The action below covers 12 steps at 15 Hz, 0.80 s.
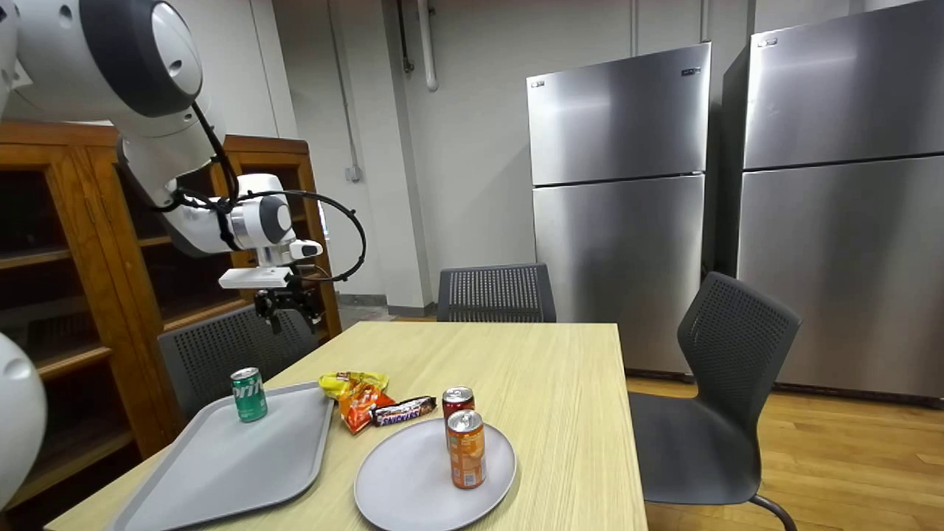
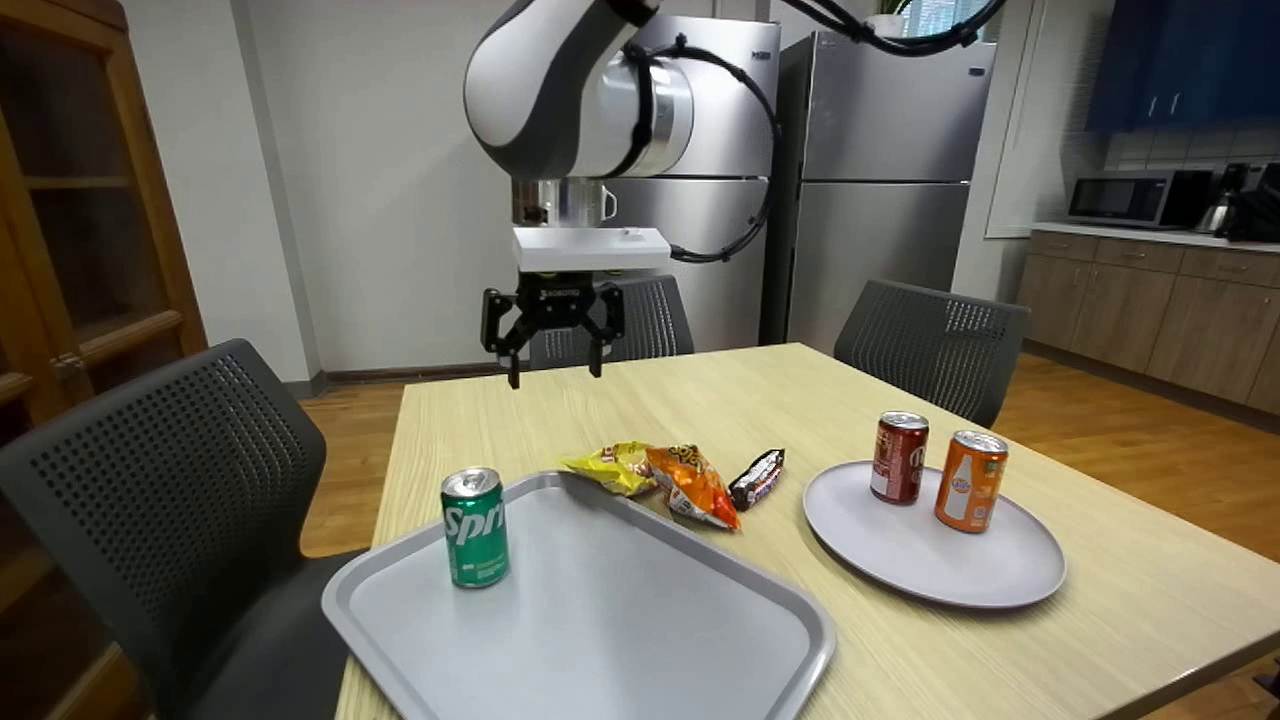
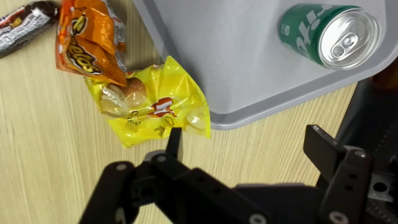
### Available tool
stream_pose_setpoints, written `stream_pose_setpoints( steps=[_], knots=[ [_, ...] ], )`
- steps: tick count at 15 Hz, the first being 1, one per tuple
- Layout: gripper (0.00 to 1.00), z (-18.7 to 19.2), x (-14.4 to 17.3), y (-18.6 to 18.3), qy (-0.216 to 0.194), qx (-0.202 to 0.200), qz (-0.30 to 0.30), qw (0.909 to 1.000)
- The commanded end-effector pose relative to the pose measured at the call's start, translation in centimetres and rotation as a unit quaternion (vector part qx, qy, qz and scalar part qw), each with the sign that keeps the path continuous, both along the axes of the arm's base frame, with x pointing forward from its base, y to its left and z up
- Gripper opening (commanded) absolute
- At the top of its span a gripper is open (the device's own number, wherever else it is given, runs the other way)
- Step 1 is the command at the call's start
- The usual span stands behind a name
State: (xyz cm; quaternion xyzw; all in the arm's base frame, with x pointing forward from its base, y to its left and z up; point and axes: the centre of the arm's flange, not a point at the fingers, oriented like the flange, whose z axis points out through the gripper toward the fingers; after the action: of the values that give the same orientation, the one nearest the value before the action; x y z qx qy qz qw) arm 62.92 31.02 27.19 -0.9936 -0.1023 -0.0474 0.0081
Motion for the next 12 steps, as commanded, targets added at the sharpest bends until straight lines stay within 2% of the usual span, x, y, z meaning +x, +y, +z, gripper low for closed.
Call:
stream_pose_setpoints(
  steps=[1,12],
  knots=[
    [1.0,1.6,-1.5,-3.3,-0.006,-0.015,-0.005,0.9999],
    [1.0,2.7,-0.6,-11.1,-0.013,-0.027,-0.074,0.9968]
  ],
)
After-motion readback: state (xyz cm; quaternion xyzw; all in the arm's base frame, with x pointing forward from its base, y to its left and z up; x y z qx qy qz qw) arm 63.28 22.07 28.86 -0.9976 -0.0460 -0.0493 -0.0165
